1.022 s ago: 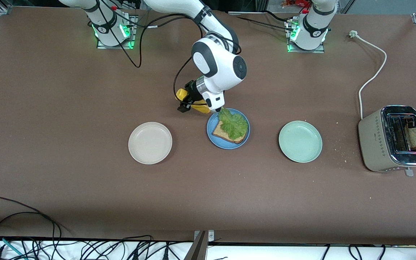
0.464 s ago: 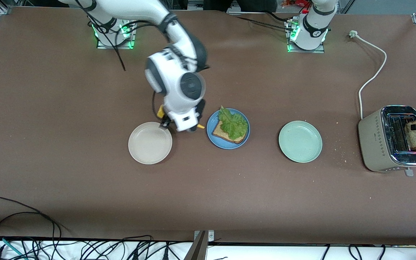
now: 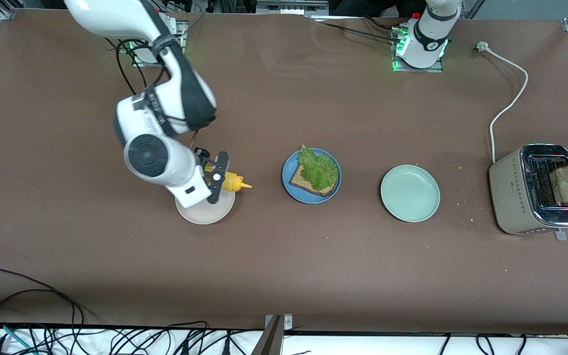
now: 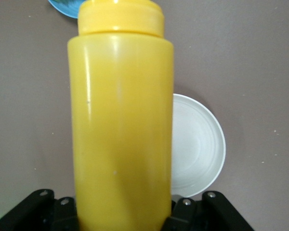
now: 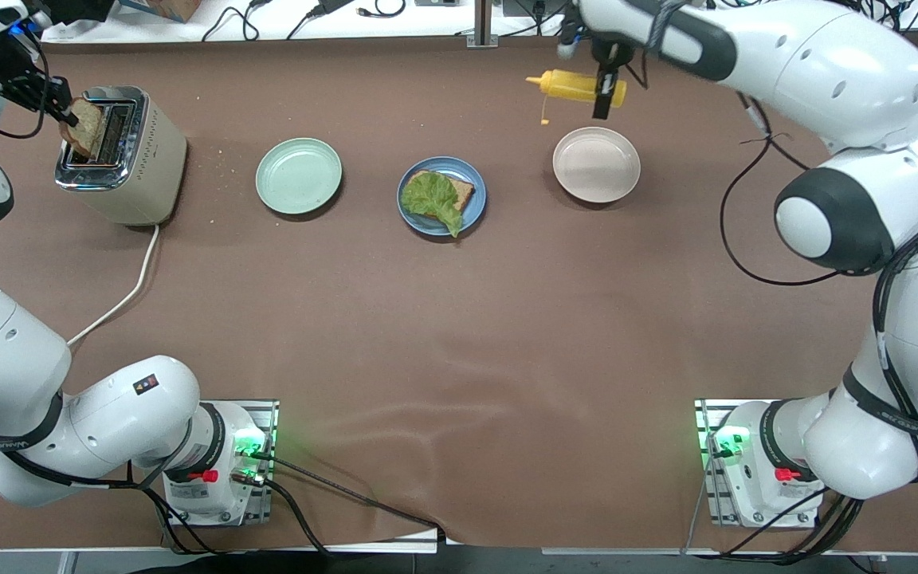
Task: Make sandwich in blue plate with both arms
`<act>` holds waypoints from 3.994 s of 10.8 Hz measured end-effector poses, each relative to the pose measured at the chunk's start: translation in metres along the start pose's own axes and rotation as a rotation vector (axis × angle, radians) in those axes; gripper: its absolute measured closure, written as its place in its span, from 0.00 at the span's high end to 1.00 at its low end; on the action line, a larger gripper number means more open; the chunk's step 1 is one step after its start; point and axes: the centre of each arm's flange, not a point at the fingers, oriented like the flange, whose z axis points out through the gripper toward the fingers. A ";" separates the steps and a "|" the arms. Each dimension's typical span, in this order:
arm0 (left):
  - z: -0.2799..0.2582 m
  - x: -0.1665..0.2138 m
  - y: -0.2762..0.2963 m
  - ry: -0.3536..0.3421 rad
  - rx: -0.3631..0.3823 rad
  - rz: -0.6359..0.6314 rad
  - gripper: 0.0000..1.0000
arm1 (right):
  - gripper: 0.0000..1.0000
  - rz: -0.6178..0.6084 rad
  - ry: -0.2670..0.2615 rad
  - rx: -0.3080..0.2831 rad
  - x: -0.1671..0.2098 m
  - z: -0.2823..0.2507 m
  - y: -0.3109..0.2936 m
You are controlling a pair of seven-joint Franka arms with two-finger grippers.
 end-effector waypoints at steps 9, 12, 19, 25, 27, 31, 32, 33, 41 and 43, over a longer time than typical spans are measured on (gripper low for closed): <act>-0.133 -0.014 0.196 -0.082 0.014 0.296 0.09 | 0.04 -0.352 0.649 0.127 -0.207 0.053 0.124; -0.106 -0.005 0.299 -0.155 -0.167 0.468 0.09 | 0.04 -0.442 0.898 0.150 -0.261 0.121 0.146; 0.092 0.046 0.543 -0.413 -0.624 0.520 0.09 | 0.04 -0.538 1.312 0.125 -0.264 0.237 0.149; 0.242 0.068 0.585 -0.395 -0.719 0.582 0.09 | 0.04 -0.569 1.354 0.099 -0.281 0.303 0.145; 0.250 0.073 0.573 -0.383 -0.728 0.589 0.23 | 0.04 -0.553 1.382 0.105 -0.282 0.321 0.143; 0.247 0.086 0.546 -0.327 -0.732 0.610 0.77 | 0.08 -0.495 1.466 0.080 -0.282 0.332 0.144; 0.242 0.090 0.539 -0.311 -0.734 0.610 0.90 | 0.15 -0.479 1.485 0.066 -0.282 0.334 0.146; 0.234 0.093 0.532 -0.295 -0.715 0.614 1.00 | 0.27 -0.472 1.495 0.058 -0.282 0.335 0.146; 0.031 0.053 0.487 -0.246 -0.216 0.632 1.00 | 1.00 -0.447 1.516 0.034 -0.308 0.332 0.151; -0.029 0.028 0.498 -0.171 -0.047 0.613 1.00 | 1.00 -0.452 1.484 0.044 -0.338 0.328 0.152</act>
